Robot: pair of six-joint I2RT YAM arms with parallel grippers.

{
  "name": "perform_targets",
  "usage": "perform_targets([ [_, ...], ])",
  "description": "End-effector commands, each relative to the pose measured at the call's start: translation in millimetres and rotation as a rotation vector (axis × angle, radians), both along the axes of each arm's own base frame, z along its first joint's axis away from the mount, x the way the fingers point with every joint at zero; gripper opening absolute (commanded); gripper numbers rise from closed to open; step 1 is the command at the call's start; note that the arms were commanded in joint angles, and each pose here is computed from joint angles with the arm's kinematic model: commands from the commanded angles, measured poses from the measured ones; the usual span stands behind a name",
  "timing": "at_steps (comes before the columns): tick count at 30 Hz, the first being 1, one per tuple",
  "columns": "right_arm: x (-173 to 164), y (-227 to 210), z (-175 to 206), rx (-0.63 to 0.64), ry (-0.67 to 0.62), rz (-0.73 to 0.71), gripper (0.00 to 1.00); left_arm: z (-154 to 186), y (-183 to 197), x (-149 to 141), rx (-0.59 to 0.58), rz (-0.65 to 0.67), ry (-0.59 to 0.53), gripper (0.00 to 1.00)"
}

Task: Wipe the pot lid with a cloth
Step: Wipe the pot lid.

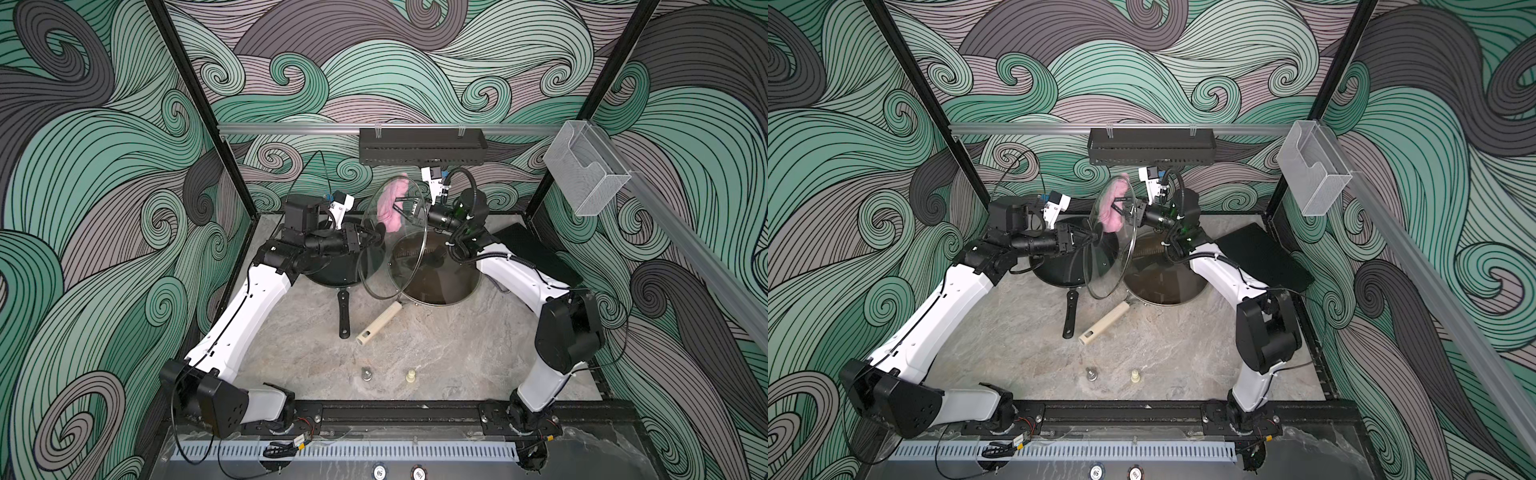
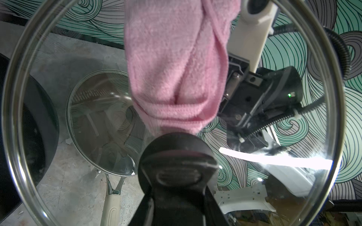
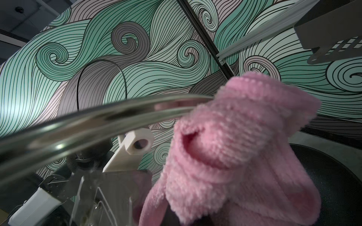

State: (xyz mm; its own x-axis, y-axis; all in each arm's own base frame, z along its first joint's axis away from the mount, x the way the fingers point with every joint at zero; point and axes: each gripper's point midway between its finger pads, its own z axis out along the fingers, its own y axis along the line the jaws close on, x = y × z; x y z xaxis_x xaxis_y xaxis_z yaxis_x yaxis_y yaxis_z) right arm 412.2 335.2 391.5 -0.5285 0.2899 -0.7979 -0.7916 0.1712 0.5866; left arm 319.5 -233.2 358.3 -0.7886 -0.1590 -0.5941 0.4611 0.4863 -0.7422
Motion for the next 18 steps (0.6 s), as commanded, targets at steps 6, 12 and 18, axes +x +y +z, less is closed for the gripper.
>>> perform_targets([
  [6, 13.1, 11.7, 9.8, 0.061, -0.011, 0.030, 0.00, 75.2, -15.4, -49.3, -0.130, -0.166, -0.207, 0.00],
  [12, 12.4, 20.1, -8.4, 0.046, 0.022, 0.034, 0.00, 94.4, -17.7, -55.3, -0.162, -0.181, -0.244, 0.00],
  [18, 4.3, 33.4, -22.1, 0.033, 0.046, 0.061, 0.00, 112.2, -20.7, -55.6, -0.183, -0.189, -0.281, 0.00],
])
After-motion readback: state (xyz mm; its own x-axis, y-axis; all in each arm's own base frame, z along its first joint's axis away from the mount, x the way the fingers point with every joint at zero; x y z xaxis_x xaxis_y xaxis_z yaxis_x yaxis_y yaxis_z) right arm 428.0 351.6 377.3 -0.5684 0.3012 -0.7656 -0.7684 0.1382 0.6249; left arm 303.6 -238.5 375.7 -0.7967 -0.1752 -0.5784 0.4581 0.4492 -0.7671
